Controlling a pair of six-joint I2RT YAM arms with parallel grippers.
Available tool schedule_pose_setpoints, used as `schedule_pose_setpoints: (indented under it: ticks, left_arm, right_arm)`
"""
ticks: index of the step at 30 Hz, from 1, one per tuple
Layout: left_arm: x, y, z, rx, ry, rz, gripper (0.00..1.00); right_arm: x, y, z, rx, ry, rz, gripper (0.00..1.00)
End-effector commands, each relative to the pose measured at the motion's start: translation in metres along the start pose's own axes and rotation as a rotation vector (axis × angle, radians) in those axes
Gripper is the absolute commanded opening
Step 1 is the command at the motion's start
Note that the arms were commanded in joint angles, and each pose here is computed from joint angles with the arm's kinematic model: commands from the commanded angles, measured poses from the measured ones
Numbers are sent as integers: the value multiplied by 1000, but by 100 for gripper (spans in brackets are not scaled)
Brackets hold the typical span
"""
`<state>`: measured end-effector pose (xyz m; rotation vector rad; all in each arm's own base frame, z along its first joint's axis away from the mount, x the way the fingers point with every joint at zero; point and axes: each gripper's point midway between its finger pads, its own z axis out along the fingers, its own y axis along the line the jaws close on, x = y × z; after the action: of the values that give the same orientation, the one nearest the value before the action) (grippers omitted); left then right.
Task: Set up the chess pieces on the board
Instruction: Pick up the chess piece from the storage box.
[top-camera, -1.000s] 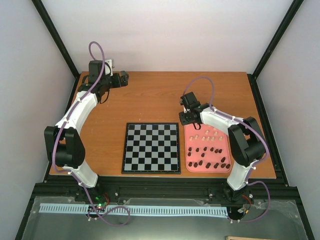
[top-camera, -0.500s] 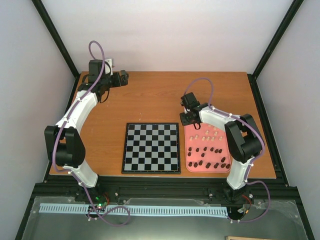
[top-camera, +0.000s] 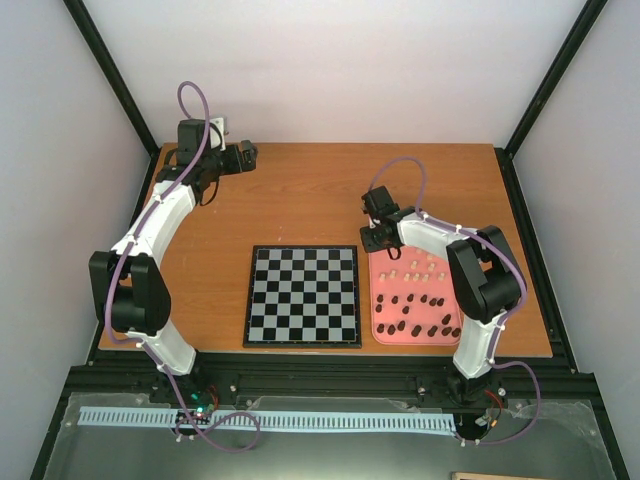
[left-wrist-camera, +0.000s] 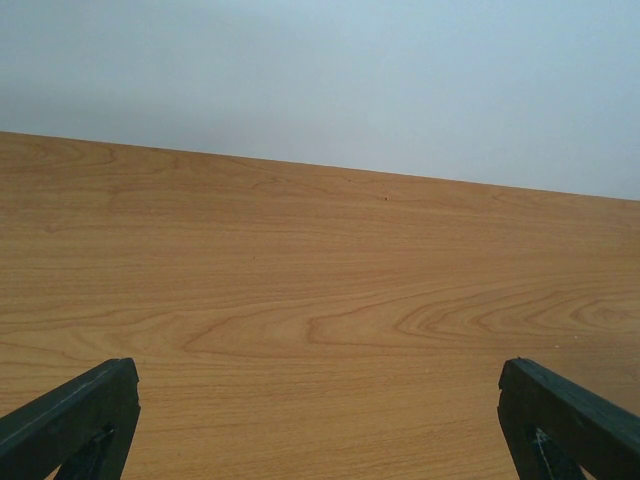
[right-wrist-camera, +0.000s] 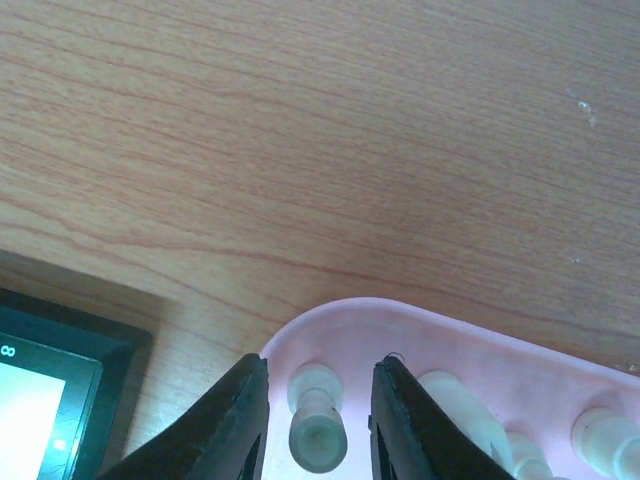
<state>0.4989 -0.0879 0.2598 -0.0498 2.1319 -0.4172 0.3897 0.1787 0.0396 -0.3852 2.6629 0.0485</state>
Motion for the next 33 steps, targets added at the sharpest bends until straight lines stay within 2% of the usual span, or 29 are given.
schedule_pose_setpoints:
  ticks: [1, 6, 10, 14, 23, 27, 33]
  left_arm:
    - [-13, -5, -2, 4, -23, -4, 100]
    - [-13, -5, -2, 4, -21, -5, 100]
    - [-14, -5, -3, 4, -22, -4, 100]
    - [-14, -5, -4, 4, -23, -4, 100]
    - [-16, -7, -7, 10, -27, -2, 100]
    - [-18, -8, -12, 9, -31, 3, 100]
    - [-26, -9, -31, -9, -70, 10, 100]
  right_arm:
    - [-5, -4, 1, 10, -7, 20, 29]
    - [-5, -4, 0, 10, -8, 25, 23]
    - [-5, -4, -1, 8, -7, 27, 11]
    - [-8, -5, -7, 13, -16, 34, 4]
    - [-46, 8, -72, -29, -156, 31, 3]
    - [-62, 36, -97, -99, -204, -25, 3]
    - [-76, 99, -96, -179, -199, -140, 3]
